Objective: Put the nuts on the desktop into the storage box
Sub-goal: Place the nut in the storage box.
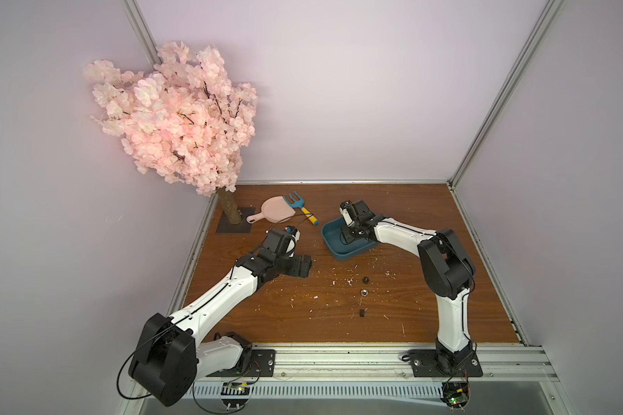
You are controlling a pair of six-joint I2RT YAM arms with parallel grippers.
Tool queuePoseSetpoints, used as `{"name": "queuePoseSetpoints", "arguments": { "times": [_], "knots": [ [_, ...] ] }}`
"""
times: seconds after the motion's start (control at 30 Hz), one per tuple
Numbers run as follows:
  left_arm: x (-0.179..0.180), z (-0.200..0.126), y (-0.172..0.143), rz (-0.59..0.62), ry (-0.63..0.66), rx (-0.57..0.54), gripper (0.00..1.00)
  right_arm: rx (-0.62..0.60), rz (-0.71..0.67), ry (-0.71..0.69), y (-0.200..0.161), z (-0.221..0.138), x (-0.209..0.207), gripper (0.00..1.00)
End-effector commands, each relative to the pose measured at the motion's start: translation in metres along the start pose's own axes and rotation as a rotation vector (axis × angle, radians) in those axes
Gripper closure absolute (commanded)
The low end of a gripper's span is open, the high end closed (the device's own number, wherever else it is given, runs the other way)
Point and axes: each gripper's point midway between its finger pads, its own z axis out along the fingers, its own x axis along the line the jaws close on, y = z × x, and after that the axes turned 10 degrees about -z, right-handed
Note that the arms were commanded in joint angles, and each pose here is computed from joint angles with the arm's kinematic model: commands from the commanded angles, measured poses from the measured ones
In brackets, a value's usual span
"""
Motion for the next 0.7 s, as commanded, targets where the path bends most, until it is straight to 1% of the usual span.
{"name": "queuePoseSetpoints", "arguments": {
  "times": [0.0, 0.27, 0.47, 0.67],
  "knots": [
    [0.007, -0.001, -0.004, -0.009, 0.02, 0.01, 0.01, -0.019, 0.031, -0.03, 0.012, -0.004, -0.01, 0.94],
    [0.008, 0.0, -0.006, -0.01, 0.025, 0.015, 0.01, 0.004, 0.031, -0.048, 0.009, 0.011, -0.014, 0.91],
    [0.008, 0.0, -0.005, -0.01, 0.027, 0.013, 0.01, 0.008, 0.025, -0.054, 0.01, 0.018, -0.015, 0.83],
    [0.009, 0.0, -0.006, -0.009, 0.027, 0.016, 0.01, -0.012, 0.013, -0.057, 0.015, 0.018, -0.015, 0.79]
  ]
}}
